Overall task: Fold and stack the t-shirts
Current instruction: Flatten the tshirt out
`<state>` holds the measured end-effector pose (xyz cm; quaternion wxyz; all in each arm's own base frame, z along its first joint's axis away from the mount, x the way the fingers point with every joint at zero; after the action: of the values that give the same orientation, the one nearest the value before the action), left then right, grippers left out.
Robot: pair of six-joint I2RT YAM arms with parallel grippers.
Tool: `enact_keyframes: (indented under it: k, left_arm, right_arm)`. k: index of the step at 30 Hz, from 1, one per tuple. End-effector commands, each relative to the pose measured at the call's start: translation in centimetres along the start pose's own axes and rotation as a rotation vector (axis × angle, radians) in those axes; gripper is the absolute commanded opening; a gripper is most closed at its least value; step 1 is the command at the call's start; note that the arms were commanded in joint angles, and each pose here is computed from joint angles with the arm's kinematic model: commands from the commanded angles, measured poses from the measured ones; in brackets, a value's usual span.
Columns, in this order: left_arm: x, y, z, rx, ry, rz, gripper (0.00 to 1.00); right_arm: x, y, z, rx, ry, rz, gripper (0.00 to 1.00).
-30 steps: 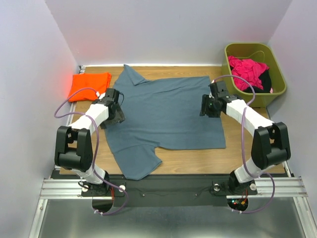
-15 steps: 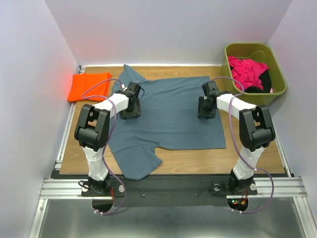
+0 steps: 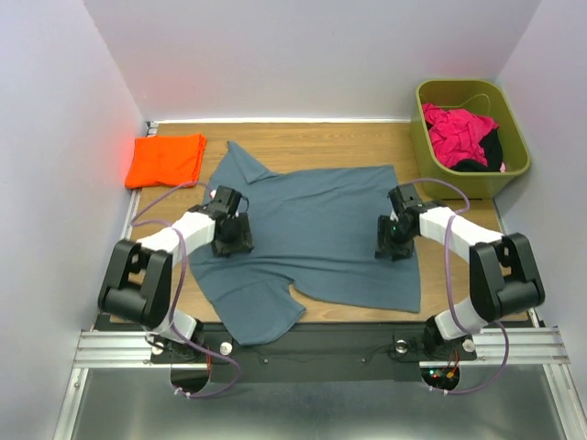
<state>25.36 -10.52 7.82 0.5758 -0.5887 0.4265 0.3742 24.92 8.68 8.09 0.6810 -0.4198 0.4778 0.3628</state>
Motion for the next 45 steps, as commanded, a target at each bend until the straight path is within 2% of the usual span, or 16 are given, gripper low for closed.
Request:
enact_keyframes:
  k: [1, 4, 7, 9, 11, 14, 18, 20, 29, 45]
  left_arm:
    - [-2.0, 6.1, -0.1, -0.065, 0.089, 0.179, 0.72]
    - [-4.0, 5.0, -0.2, -0.095, 0.098, 0.084, 0.74]
    - [-7.4, -1.0, -0.7, -0.161, 0.108, -0.147, 0.8]
    - [-8.3, -4.6, -0.5, -0.217, 0.109, -0.26, 0.8]
    - [-8.9, -8.3, -0.7, -0.275, 0.122, -0.346, 0.82]
    - [-8.1, -13.4, -0.3, -0.363, 0.112, -0.456, 0.86]
    - [-5.5, -17.3, -0.1, -0.416, 0.083, -0.45, 0.87]
    - [-3.5, -18.9, 0.2, -0.444, 0.071, -0.426, 0.86]
    - [1.6, -20.9, 0.4, -0.498, -0.001, -0.335, 0.86]
    - [4.6, -21.2, -0.3, -0.472, -0.001, -0.277, 0.84]
  right_arm:
    - [-3.0, 3.8, -0.6, 0.037, -0.068, 0.145, 0.58]
    - [-5.1, 2.8, 0.7, 0.015, -0.142, 0.103, 0.58]
    - [-7.7, 0.1, 2.3, -0.031, -0.203, -0.015, 0.58]
    - [-8.5, -1.0, 2.6, -0.045, -0.206, -0.074, 0.59]
    - [-9.0, -2.1, 3.2, -0.056, -0.223, -0.129, 0.62]
    - [-9.5, -2.6, 3.8, -0.059, -0.263, -0.164, 0.74]
    - [-9.8, -2.9, 3.9, -0.076, -0.276, -0.19, 0.89]
    - [-10.0, -2.9, 3.8, -0.086, -0.281, -0.204, 0.91]
    - [-10.0, -3.0, 3.6, -0.104, -0.27, -0.219, 0.92]
    - [-10.0, -2.8, 3.0, -0.098, -0.245, -0.237, 0.92]
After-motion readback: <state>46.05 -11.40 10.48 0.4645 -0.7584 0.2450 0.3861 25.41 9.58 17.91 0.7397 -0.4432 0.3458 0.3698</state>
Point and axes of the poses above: each gripper's point midway between its finger pads, its own x axis out along the fingers, its own z axis along the line the jaws close on, y = z × x, the point moved 6 cm from there along -x, back along the fingers, and after that the axes turned 13 degrees about x, right-handed, at the moved point
